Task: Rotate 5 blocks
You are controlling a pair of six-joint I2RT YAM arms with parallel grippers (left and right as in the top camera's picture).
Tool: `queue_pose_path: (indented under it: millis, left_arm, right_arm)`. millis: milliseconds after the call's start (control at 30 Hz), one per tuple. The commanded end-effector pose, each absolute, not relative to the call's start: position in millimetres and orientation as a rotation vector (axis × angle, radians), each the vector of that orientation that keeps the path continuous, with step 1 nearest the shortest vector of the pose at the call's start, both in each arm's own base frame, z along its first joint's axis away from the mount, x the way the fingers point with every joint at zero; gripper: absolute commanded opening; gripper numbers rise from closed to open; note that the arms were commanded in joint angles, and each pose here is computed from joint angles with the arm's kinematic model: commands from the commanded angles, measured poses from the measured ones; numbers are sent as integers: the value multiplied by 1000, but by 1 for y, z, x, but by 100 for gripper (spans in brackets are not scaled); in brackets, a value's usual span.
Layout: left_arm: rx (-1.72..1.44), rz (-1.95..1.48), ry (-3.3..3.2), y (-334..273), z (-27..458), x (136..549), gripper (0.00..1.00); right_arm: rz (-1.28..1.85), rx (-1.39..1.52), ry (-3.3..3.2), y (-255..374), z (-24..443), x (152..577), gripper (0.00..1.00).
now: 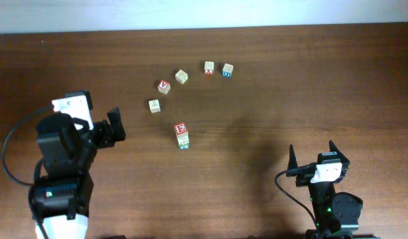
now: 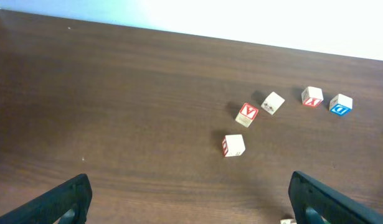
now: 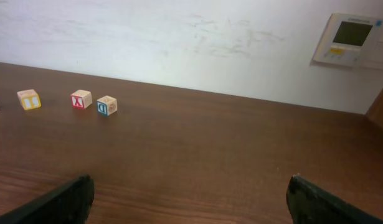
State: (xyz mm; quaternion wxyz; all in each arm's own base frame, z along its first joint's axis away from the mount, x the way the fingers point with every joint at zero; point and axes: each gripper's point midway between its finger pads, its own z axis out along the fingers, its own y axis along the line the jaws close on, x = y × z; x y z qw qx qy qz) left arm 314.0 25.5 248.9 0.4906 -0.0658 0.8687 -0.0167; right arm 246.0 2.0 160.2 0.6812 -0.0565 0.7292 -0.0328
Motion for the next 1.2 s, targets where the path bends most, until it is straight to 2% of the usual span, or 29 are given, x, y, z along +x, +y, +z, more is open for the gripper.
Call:
queue_pose_path:
  millis: [0, 533, 933, 1167]
  left_arm:
    - [-162, 19, 2067, 30, 240, 298, 99]
    - [-117, 39, 1871, 18, 191, 252, 99]
    - [-102, 37, 1803, 13, 165, 247, 99]
    - [-110, 49, 1721, 16, 181, 241, 99]
  right_arm:
    - [-75, -110, 1637, 0, 158, 246, 99]
    - [-75, -110, 1637, 0, 158, 246, 99]
    - [-75, -110, 1637, 0, 158, 246, 99]
    - [-74, -109, 1637, 0, 158, 246, 99]
